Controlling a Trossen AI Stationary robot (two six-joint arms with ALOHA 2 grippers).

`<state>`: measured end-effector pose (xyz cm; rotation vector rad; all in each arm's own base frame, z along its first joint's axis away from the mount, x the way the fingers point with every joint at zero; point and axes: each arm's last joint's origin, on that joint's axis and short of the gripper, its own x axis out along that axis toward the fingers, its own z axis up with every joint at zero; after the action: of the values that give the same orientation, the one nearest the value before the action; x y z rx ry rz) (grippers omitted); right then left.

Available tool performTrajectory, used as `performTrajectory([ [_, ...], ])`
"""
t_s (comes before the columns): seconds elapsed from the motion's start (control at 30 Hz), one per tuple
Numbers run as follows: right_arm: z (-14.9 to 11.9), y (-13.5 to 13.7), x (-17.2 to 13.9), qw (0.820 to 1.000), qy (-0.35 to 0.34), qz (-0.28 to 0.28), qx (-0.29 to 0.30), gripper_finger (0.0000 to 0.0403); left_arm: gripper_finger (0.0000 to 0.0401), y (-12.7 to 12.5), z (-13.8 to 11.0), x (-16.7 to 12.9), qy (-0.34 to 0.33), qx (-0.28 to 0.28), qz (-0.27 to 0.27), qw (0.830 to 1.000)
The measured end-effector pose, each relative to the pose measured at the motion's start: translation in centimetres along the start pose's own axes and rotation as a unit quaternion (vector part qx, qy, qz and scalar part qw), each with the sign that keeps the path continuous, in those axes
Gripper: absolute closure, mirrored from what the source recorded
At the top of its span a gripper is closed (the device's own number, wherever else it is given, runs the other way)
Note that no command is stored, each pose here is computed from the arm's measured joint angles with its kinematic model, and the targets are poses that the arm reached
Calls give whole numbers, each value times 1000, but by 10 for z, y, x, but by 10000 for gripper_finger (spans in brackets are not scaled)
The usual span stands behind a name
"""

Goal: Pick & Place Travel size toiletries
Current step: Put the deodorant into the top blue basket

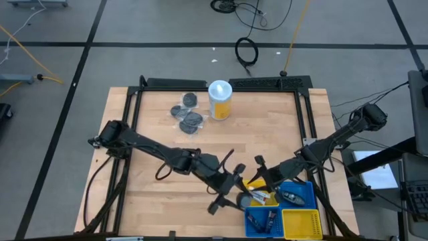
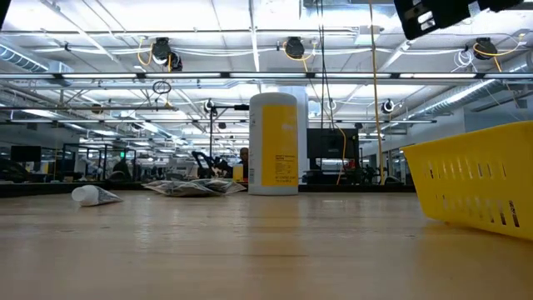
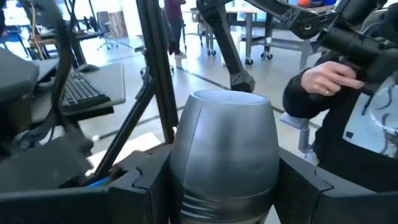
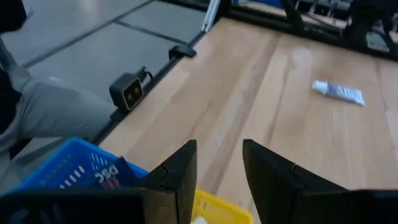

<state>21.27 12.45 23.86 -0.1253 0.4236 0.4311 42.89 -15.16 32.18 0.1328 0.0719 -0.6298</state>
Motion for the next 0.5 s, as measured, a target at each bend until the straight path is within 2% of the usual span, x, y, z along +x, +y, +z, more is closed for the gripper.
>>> performTrajectory([
  [0.27,9,1,-1,999,-48,6,-23,277,201,10,-16,-5,-48,23,-39,998],
  [0.4,15,4,-1,994,-79,68,-38,277,201,12,-24,-8,-56,26,-51,997],
  [0.5,19,3,-2,991,-102,71,-38,273,201,14,-25,-9,-68,30,-57,996],
])
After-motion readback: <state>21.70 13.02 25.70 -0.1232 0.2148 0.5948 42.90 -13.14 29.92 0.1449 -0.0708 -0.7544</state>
